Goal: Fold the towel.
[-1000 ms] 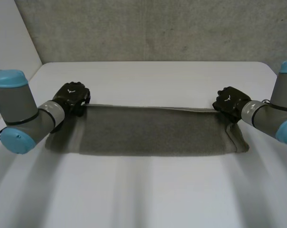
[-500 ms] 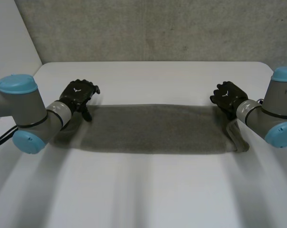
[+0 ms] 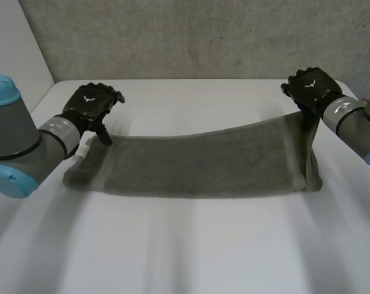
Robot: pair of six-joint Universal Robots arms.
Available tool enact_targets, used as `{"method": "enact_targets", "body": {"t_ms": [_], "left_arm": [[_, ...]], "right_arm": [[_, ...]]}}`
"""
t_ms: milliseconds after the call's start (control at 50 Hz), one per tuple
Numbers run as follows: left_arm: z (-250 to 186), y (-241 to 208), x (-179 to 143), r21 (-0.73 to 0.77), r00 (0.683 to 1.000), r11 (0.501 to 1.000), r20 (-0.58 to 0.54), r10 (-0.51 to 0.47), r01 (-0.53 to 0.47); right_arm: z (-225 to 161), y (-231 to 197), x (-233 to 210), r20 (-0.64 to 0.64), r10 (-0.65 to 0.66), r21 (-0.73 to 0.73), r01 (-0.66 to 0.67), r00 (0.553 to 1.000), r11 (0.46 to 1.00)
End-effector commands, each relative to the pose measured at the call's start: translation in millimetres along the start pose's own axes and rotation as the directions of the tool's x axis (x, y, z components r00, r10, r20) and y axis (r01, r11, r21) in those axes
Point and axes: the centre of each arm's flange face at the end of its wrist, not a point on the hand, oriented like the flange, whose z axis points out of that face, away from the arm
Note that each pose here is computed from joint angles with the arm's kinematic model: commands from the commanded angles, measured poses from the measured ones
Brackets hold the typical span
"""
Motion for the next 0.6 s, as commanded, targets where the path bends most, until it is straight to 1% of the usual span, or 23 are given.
{"method": "enact_targets", "body": {"t_ms": [20, 60, 100, 160, 220, 260, 280, 300, 320, 360, 400, 440, 480, 500, 520, 540, 580, 600], "left_arm": [[-11.5, -2.8, 3.1, -0.007, 1.000, 1.000, -0.003, -0.005, 0.005], [-12.4, 0.0, 4.3, -0.017, 1.000, 1.000, -0.006, -0.009, 0.009], [-13.6, 4.9, 6.2, -0.035, 1.000, 0.999, -0.011, -0.015, 0.015], [-14.1, 6.7, 6.9, -0.041, 1.000, 0.999, -0.013, -0.015, 0.015], [-15.3, 9.4, 7.5, -0.051, 1.000, 0.999, -0.014, -0.019, 0.018], [-15.5, 10.0, 7.0, -0.053, 1.000, 0.998, -0.012, -0.020, 0.019], [-15.5, 10.0, 7.0, -0.053, 1.000, 0.998, -0.012, -0.020, 0.019], [-15.5, 10.0, 7.0, -0.053, 1.000, 0.998, -0.012, -0.020, 0.019], [-15.5, 10.0, 7.0, -0.053, 1.000, 0.998, -0.012, -0.020, 0.019], [-15.6, 9.6, 6.2, -0.052, 1.000, 0.998, -0.010, -0.019, 0.019], [-15.7, 9.1, 6.1, -0.051, 1.000, 0.999, -0.009, -0.019, 0.018], [-15.9, 8.3, 6.6, -0.049, 1.000, 0.999, -0.010, -0.018, 0.018], [-16.2, 8.2, 6.7, -0.049, 1.000, 0.999, -0.010, -0.018, 0.018], [-16.3, 8.0, 7.3, -0.049, 1.000, 0.999, -0.012, -0.018, 0.017], [-16.8, 8.3, 7.5, -0.050, 1.000, 0.999, -0.012, -0.019, 0.018], [-16.8, 8.3, 7.5, -0.050, 1.000, 0.999, -0.012, -0.019, 0.018], [-18.0, 9.2, 8.2, -0.054, 1.000, 0.998, -0.014, -0.020, 0.019], [-18.0, 9.2, 8.2, -0.054, 1.000, 0.998, -0.014, -0.020, 0.019]], "right_arm": [[2.0, 6.9, -12.2, 0.067, -0.018, 0.016, 0.017, 0.998, 1.000], [4.4, 11.2, -14.2, 0.083, -0.013, 0.017, 0.012, 0.996, 1.000], [9.4, 24.1, -11.3, 0.086, 0.015, -0.015, -0.014, 0.996, 1.000], [10.8, 28.7, -9.6, 0.090, 0.026, -0.034, -0.023, 0.996, 0.999], [14.0, 33.5, -3.1, 0.093, 0.064, -0.067, -0.058, 0.994, 0.996], [14.0, 34.2, 3.2, 0.087, 0.135, -0.101, -0.126, 0.987, 0.987], [14.0, 34.2, 3.3, 0.087, 0.135, -0.101, -0.126, 0.987, 0.987], [13.5, 33.3, 6.5, 0.081, 0.176, -0.108, -0.167, 0.981, 0.980], [13.5, 33.3, 6.5, 0.081, 0.176, -0.109, -0.167, 0.981, 0.980], [11.8, 29.7, 7.5, 0.088, 0.236, -0.100, -0.227, 0.968, 0.969], [10.4, 28.1, 6.2, 0.095, 0.261, -0.100, -0.252, 0.961, 0.963], [8.0, 24.5, 4.8, 0.106, 0.278, -0.093, -0.269, 0.955, 0.959], [-0.5, 8.9, 6.0, 0.139, 0.294, -0.043, -0.291, 0.946, 0.956], [-0.6, 8.8, 6.0, 0.140, 0.294, -0.042, -0.291, 0.946, 0.956], [-4.7, -1.4, 9.1, 0.152, 0.298, 0.006, -0.302, 0.942, 0.953], [-4.8, -1.5, 9.1, 0.152, 0.298, 0.006, -0.303, 0.942, 0.953], [-11.1, -16.4, 14.0, 0.161, 0.329, 0.096, -0.346, 0.931, 0.933], [-11.1, -16.4, 14.0, 0.161, 0.329, 0.097, -0.346, 0.931, 0.933]]}}
